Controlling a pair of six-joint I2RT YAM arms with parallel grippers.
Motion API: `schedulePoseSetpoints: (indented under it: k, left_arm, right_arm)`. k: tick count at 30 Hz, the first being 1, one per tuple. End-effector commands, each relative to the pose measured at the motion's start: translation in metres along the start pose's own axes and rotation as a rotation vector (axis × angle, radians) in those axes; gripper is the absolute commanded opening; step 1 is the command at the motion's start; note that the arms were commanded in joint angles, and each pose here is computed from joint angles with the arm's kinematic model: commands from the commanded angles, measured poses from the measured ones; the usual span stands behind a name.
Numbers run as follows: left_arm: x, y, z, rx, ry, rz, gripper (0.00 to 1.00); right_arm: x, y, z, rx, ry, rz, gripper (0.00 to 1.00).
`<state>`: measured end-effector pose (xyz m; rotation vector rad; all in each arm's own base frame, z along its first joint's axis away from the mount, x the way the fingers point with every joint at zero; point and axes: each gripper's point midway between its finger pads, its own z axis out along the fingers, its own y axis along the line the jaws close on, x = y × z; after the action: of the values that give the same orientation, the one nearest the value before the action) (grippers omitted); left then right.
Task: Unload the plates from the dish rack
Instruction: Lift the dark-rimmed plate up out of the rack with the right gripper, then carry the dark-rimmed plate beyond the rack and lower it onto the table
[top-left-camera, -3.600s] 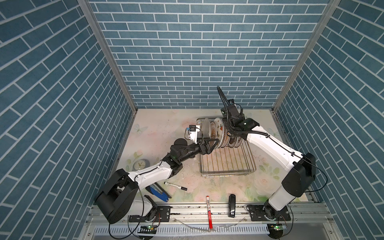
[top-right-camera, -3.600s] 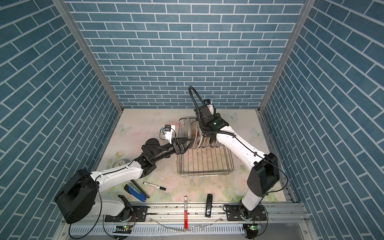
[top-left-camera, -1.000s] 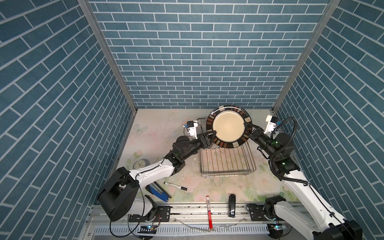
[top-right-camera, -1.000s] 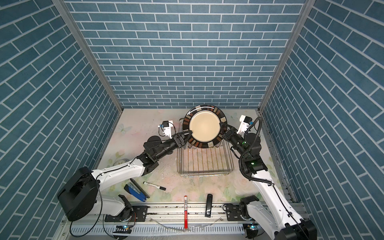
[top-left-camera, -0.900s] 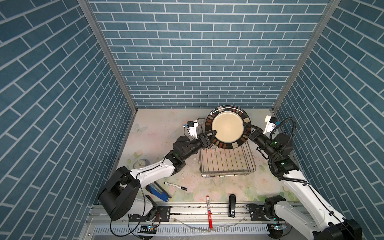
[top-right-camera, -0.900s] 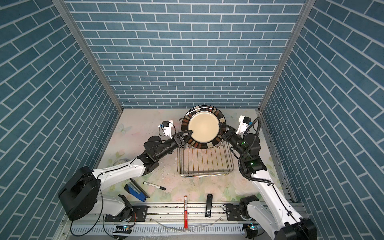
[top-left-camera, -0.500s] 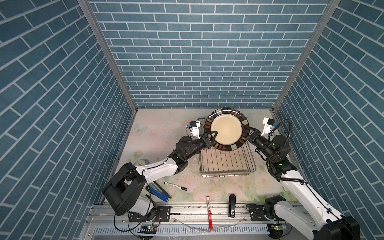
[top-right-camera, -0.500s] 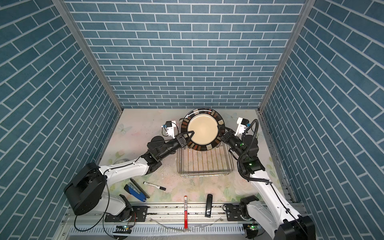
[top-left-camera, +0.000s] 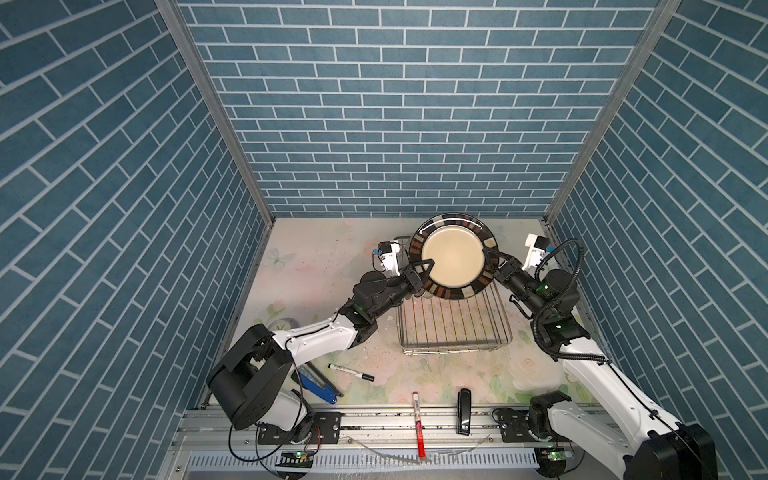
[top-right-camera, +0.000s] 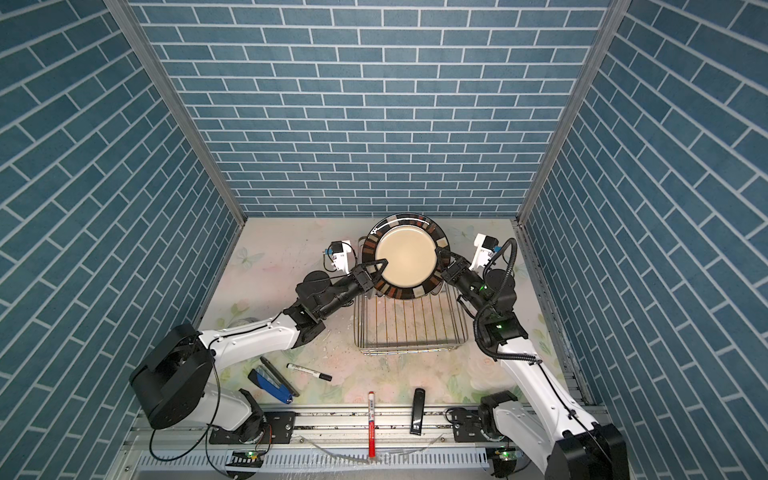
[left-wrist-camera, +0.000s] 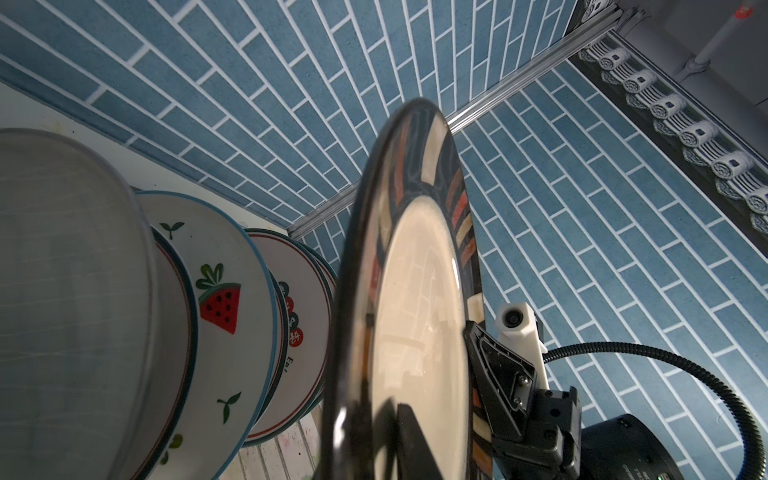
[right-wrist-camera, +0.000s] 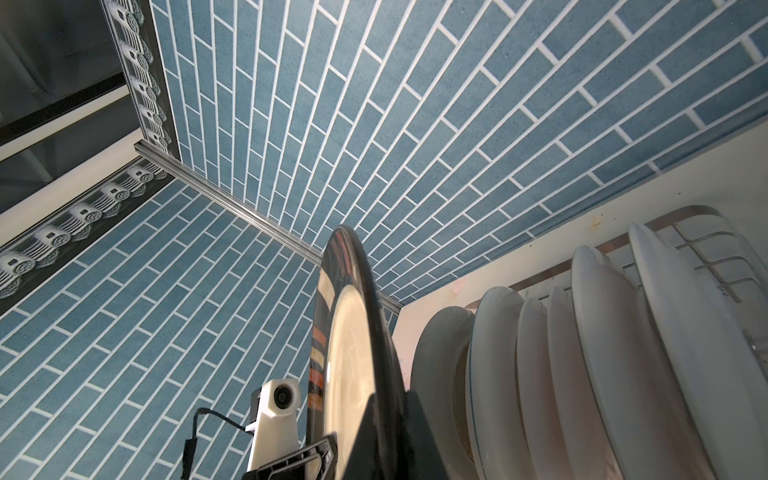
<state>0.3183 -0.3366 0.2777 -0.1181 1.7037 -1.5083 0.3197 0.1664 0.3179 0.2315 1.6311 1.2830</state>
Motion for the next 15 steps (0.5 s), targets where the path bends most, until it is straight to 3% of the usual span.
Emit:
schedulePoseSetpoints:
  k: [1, 6, 10, 13, 15]
  left_arm:
    - [0.007, -0.022, 0.001, 0.058, 0.034, 0.072, 0.0]
    - [0.005, -0.018, 0.0, 0.037, 0.022, 0.087, 0.0]
    - [0.008, -0.016, 0.001, 0.039, 0.032, 0.078, 0.0]
    - [0.007, -0.021, 0.002, 0.07, 0.034, 0.058, 0.0]
    - [0.004, -0.023, 0.002, 0.086, 0.032, 0.044, 0.0]
  right_arm:
    - [-0.012, 0.04, 0.007, -0.152, -0.01, 0.025, 0.0]
    - [-0.007, 0.033, 0.016, -0.17, 0.006, 0.015, 0.0]
    - [-0.004, 0.028, 0.02, -0.163, 0.016, 0.006, 0.08]
    - [0.0, 0.028, 0.024, -0.177, 0.044, 0.002, 0.2]
    - [0.003, 0.03, 0.026, -0.19, 0.069, -0.004, 0.36]
